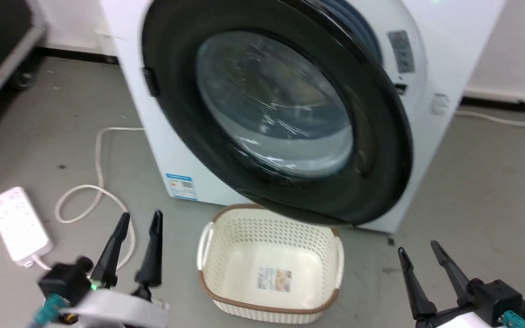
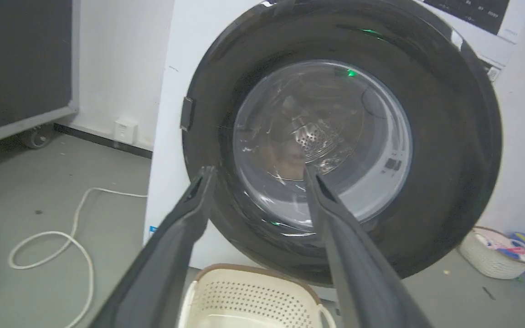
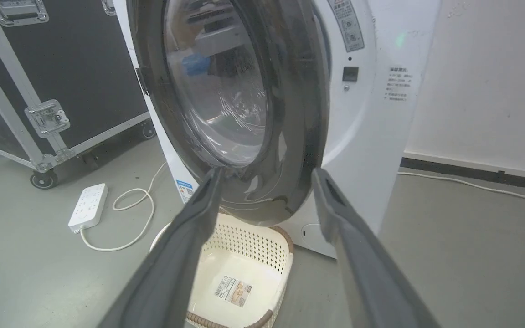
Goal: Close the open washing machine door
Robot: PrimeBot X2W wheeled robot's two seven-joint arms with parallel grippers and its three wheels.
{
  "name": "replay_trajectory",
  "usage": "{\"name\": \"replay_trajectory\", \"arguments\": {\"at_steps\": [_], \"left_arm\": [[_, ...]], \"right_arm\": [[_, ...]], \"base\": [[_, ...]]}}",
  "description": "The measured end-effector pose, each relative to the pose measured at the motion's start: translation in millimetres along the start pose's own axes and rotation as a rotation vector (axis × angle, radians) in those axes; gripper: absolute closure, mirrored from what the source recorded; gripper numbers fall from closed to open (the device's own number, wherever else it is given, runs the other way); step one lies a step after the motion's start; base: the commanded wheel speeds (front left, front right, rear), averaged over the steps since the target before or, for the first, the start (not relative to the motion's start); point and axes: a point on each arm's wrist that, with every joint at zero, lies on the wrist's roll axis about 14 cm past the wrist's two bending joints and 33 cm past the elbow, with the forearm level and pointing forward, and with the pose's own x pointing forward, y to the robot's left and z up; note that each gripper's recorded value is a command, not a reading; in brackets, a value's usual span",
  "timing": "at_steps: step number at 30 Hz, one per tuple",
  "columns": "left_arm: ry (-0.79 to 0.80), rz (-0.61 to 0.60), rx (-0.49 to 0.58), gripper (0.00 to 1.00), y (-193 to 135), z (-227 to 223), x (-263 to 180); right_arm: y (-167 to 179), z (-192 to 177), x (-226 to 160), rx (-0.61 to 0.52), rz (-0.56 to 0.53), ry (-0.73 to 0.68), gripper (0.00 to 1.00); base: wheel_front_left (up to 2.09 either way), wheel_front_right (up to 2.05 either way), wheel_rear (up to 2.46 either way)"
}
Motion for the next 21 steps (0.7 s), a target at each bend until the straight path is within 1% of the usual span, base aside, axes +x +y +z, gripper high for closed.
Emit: {"name": "replay_trajectory", "arguments": {"at_steps": [3, 7, 9, 10, 11, 12, 16, 21], "left_arm": [[-0.021, 0.031, 0.159, 0.00, 4.7, 7.3, -15.6], [-0.025, 0.028, 0.291, 0.00, 1.6, 8.8, -27.4], [0.001, 0.005, 0.334, 0.00, -2.2, 1.3, -32.0], [0.013, -0.004, 0.356, 0.00, -3.4, -2.3, -33.4], [0.020, -0.008, 0.370, 0.00, -4.1, -4.6, -33.9], [0.024, -0.007, 0.374, 0.00, -4.3, -6.3, -33.6], [0.050, -0.008, 0.377, 0.00, -5.3, -16.5, -29.0], [0.079, -0.010, 0.365, 0.00, -6.1, -30.5, -13.8]], "right_arm": [[12.3, 5.3, 4.0, -0.002, 0.041, -0.016, 0.00], [25.9, 6.6, 6.9, 0.006, 0.084, -0.021, 0.00], [29.9, 4.8, 8.0, 0.009, 0.098, -0.015, 0.00], [32.0, 3.2, 8.5, 0.011, 0.107, -0.009, 0.02], [33.7, 1.6, 9.2, 0.009, 0.116, -0.001, 0.76], [35.6, 1.0, 10.1, 0.006, 0.127, 0.001, 1.00], [39.0, 0.1, 23.7, -0.028, 0.178, 0.017, 1.00], [39.7, 16.4, 69.0, -0.096, 0.255, -0.004, 1.00]], "base": [[0.00, 0.00, 0.00], [0.00, 0.00, 0.00], [0.00, 0.00, 0.00], [0.00, 0.00, 0.00], [0.00, 0.00, 0.00], [0.00, 0.00, 0.00], [0.00, 0.00, 0.00], [0.00, 0.00, 0.00]]}}
